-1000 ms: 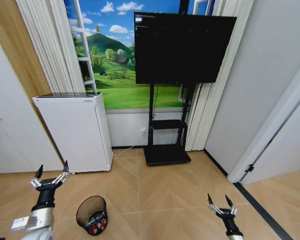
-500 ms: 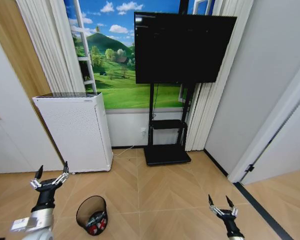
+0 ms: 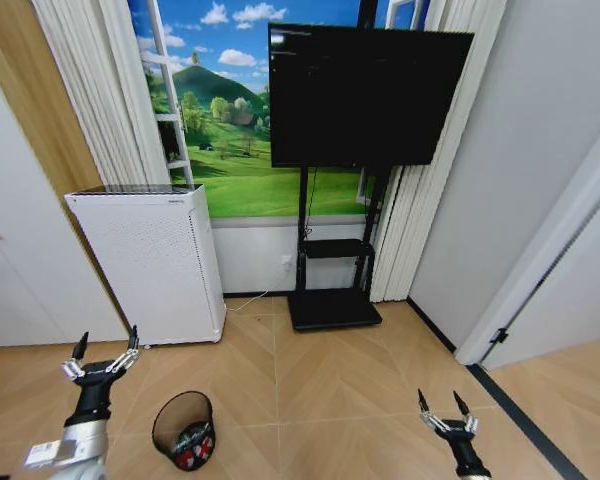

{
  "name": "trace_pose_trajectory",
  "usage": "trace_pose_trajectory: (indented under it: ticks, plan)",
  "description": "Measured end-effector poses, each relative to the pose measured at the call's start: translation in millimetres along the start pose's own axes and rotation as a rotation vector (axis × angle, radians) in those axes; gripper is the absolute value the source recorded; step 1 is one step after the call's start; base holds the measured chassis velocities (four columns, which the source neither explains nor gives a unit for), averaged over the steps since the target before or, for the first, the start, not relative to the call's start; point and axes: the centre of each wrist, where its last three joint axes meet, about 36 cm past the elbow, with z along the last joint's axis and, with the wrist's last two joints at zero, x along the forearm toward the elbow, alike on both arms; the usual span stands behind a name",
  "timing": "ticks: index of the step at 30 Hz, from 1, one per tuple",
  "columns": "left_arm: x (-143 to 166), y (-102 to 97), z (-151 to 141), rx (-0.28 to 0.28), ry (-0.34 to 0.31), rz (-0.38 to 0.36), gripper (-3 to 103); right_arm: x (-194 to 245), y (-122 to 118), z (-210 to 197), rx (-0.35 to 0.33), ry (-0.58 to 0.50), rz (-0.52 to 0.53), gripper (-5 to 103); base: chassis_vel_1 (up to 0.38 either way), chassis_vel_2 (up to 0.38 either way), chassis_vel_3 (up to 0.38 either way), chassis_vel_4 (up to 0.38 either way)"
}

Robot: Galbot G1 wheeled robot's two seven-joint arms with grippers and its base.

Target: Pick up the trash bin and place the garbage on the floor into it.

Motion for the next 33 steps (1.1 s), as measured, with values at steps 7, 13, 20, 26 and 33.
trace_pose_trajectory:
  ticks: [7,13,20,26,33]
  plan:
    - [0.5,3.3,1.8,-0.005,-0.005,0.013,100,1.5,-0.3,0.1,0.0,0.002,-0.002,100,0.11,-0.098,-0.119,0.108]
    - [0.7,9.5,4.3,-0.008,-0.005,0.016,100,1.6,-0.1,0.2,0.0,0.002,-0.004,100,0.226,-0.21,-0.227,0.206]
    - [0.9,15.7,6.1,0.005,-0.005,0.014,100,-3.4,-0.7,-0.4,0.0,-0.001,-0.009,100,0.272,-0.266,-0.273,0.261]
    - [-0.8,15.1,6.9,0.005,-0.002,0.02,100,-4.0,-0.5,0.1,-0.002,0.0,-0.008,100,0.336,-0.354,-0.338,0.353]
    - [-6.3,10.5,0.9,0.004,-0.004,0.016,100,-1.4,-4.1,-4.0,0.0,0.022,0.016,100,0.377,-0.361,-0.373,0.366]
